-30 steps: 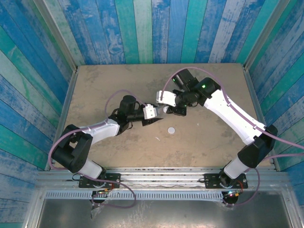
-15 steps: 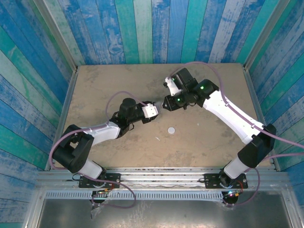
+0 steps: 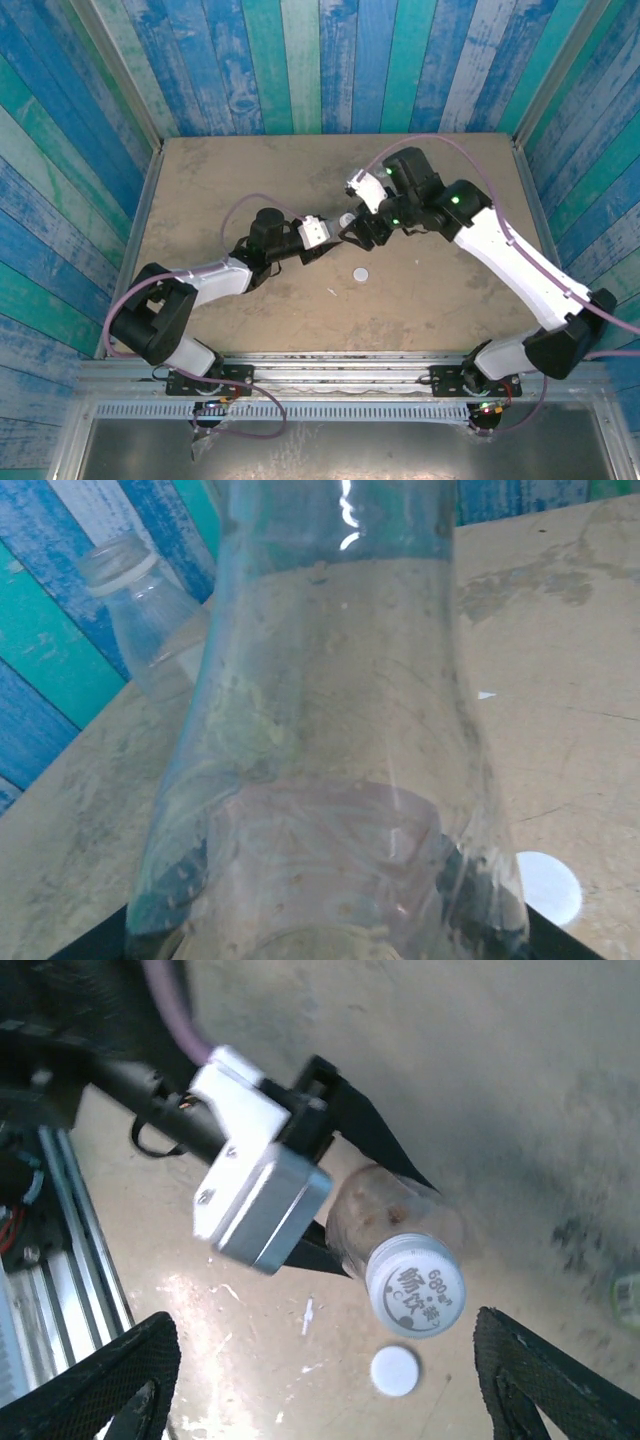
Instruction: Screw on the bottle caps
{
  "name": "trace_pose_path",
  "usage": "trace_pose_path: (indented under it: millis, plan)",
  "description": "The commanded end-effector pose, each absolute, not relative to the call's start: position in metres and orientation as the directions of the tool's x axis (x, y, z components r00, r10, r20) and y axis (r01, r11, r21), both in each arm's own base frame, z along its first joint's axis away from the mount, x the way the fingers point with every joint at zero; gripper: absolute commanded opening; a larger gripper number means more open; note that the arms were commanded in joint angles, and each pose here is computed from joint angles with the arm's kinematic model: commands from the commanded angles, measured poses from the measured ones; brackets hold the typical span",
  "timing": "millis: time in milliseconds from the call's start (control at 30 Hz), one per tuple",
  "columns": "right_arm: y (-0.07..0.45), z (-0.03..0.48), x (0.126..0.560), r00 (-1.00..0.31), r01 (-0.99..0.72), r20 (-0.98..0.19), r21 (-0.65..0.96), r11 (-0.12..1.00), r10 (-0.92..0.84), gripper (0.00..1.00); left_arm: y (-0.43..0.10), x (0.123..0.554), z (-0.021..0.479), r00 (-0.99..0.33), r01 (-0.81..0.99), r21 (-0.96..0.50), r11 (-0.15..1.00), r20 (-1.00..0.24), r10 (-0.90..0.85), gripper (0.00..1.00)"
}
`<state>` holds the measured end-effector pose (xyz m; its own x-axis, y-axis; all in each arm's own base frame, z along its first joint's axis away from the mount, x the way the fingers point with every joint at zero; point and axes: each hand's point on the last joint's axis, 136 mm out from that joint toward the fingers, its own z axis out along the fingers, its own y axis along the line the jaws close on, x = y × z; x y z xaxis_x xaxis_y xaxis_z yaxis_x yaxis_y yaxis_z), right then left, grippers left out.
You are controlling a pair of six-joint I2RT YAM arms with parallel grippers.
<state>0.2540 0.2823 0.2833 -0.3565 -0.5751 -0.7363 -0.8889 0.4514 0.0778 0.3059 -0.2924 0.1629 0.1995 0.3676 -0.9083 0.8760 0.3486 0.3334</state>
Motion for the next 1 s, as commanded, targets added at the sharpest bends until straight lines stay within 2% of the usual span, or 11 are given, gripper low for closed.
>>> trace_pose_path:
  millis: [0,67,167,367,533,800,967]
  plan:
    - [0.291,0.300,0.238,-0.010,-0.971,-0.821,-0.128,0.201,-0.570,0.78,-0.295,0.287,0.197,0.228,0.898,0.314,0.307,-0.931,0.285,0.43]
    - [0.292,0.309,0.239,0.091,-0.966,-0.847,-0.202,0.160,-0.523,0.77,-0.296,0.283,0.205,0.235,0.905,0.308,0.292,-0.936,0.261,0.43]
    - [0.295,0.325,0.238,0.157,-0.969,-0.882,-0.224,0.101,-0.444,0.72,-0.299,0.276,0.219,0.244,0.923,0.294,0.247,-0.945,0.216,0.43]
    - [0.293,0.343,0.232,0.201,-0.978,-0.921,-0.207,-0.018,-0.334,0.63,-0.308,0.257,0.239,0.258,0.956,0.276,0.098,-0.953,0.159,0.43]
    - [0.293,0.348,0.215,0.198,-0.978,-0.941,-0.170,-0.122,-0.276,0.57,-0.314,0.250,0.249,0.255,0.965,0.261,0.033,-0.960,0.116,0.43]
    - [0.295,0.339,0.219,0.179,-0.980,-0.938,-0.144,-0.134,-0.298,0.52,-0.316,0.241,0.261,0.270,0.963,0.269,-0.023,-0.960,0.075,0.43]
    - [0.296,0.336,0.222,0.166,-0.982,-0.937,-0.130,-0.135,-0.306,0.44,-0.315,0.239,0.261,0.271,0.963,0.269,-0.026,-0.960,0.076,0.43]
